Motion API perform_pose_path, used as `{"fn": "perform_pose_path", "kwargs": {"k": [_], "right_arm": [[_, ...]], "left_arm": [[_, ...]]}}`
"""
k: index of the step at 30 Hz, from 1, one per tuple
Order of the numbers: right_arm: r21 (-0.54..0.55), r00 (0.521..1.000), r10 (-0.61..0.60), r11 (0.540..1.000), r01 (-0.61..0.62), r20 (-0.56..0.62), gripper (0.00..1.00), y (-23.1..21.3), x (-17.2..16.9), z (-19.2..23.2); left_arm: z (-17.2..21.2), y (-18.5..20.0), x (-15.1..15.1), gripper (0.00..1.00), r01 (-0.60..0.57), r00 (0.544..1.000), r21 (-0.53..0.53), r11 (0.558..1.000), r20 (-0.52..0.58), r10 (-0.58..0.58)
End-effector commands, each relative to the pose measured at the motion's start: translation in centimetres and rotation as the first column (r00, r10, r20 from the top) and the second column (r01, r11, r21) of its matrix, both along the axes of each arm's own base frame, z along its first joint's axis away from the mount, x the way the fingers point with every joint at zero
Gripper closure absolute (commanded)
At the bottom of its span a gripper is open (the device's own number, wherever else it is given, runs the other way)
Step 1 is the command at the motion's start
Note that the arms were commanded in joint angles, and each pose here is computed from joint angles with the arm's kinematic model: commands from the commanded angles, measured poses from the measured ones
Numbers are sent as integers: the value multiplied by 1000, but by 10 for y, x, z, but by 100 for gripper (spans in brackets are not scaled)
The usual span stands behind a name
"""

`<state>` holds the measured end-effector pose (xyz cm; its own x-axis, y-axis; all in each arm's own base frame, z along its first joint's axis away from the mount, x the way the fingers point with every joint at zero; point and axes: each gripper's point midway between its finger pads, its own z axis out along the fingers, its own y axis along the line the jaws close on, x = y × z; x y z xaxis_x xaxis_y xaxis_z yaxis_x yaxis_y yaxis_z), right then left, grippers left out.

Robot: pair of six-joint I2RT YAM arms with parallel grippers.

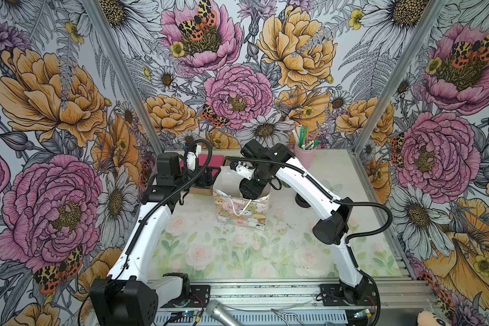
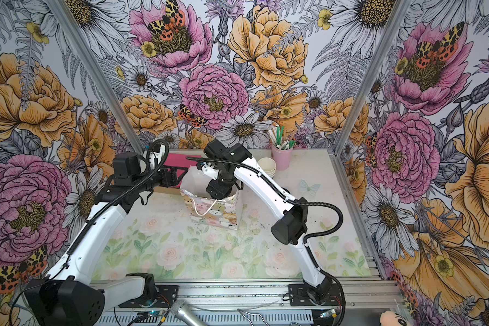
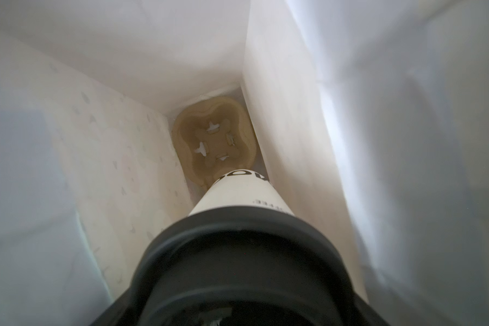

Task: Pack the takeout coffee
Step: 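Lower the cup into the bag toward the pulp carrier with right gripper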

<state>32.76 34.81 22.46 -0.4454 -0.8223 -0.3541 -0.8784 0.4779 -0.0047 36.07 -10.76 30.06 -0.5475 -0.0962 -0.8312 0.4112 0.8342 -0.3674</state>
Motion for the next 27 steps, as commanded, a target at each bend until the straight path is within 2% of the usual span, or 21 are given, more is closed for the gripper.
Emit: {"fn": "perform_pose_path", "kwargs": {"k": [1,4,9,18,27], "right_arm": [[-42,999,46,998,-47,-18,23,1,-2,-15],[-43,998,56,997,-57,-33,24,2,-4,-19],[-51,996,69,996,-71,-52,24,1,-7,-25],[-76,993,75,994,-82,-87,25,0,-9,-41],[-106,992,63,992,-75,-109,26,-3,-5,-56]], "left_arm": [[1,-3,-3,33,27,999,-20,999,-42,-27],[-6,-3,-2,44,22,996,-29,999,-81,-24],[-9,-9,-2,53,43,993,-51,998,-105,-48],[-14,-14,1,62,56,990,-55,997,-124,-63],[-17,-18,3,63,65,989,-51,997,-131,-71]]}}
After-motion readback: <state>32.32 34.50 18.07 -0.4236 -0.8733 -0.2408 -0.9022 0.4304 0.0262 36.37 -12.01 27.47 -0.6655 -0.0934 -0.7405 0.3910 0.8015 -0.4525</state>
